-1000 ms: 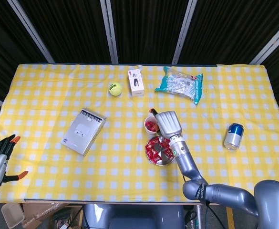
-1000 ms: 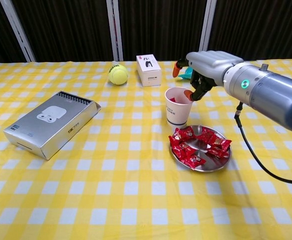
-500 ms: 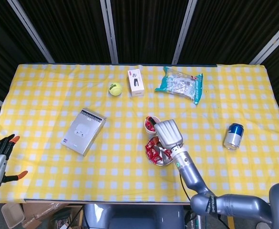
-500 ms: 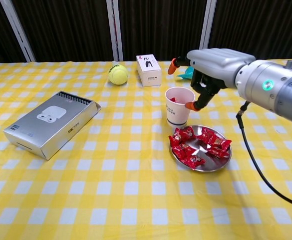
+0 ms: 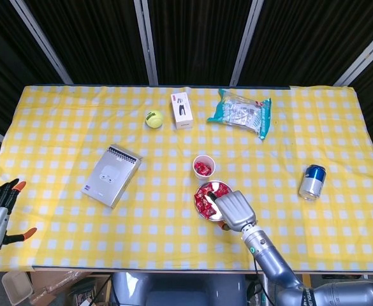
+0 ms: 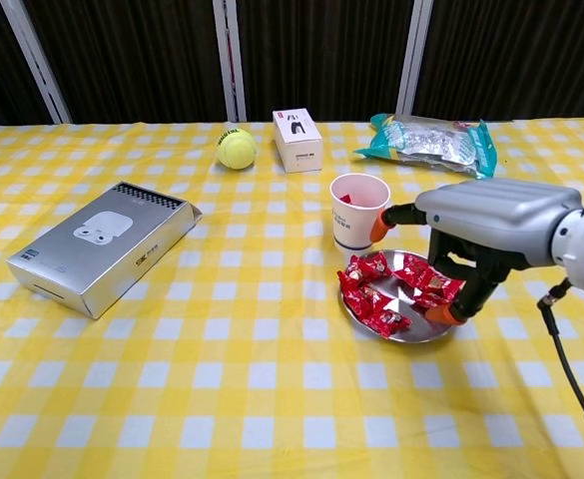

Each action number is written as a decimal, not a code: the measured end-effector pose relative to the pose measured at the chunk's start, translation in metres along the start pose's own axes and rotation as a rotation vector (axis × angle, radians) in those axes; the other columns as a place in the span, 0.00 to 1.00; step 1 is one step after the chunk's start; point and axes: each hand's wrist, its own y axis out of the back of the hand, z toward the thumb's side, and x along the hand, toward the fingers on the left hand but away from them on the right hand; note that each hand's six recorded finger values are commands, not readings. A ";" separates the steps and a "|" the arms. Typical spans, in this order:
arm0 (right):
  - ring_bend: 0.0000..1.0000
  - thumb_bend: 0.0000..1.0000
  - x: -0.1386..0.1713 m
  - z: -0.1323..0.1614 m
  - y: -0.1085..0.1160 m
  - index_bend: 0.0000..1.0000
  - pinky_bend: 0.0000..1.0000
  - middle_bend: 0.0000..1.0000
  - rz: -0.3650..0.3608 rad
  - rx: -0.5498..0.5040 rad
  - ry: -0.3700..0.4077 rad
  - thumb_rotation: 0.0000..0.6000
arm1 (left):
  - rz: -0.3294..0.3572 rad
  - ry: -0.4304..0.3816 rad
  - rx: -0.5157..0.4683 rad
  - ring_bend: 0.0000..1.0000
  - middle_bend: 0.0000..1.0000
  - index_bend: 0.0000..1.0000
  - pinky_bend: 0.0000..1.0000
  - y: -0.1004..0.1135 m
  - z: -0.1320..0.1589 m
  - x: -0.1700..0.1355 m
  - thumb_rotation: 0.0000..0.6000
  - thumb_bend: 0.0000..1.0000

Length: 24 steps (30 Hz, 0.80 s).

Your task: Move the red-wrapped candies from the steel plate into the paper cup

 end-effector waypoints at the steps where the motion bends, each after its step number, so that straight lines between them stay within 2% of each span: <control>1: 0.96 0.31 0.000 0.000 -0.002 0.20 1.00 0.88 0.005 -0.002 0.000 1.00 | 0.000 0.000 0.000 0.00 0.00 0.00 0.00 0.000 0.000 0.000 1.00 0.00; 17: 0.96 0.31 -0.026 -0.009 -0.029 0.20 1.00 0.88 0.048 -0.060 -0.043 1.00 | -0.013 0.011 -0.001 0.00 0.00 0.00 0.00 -0.001 -0.002 0.001 1.00 0.00; 24: 0.96 0.31 -0.036 -0.008 -0.037 0.20 1.00 0.88 0.063 -0.088 -0.037 1.00 | -0.023 0.015 -0.003 0.00 0.00 0.00 0.00 -0.002 -0.002 0.003 1.00 0.00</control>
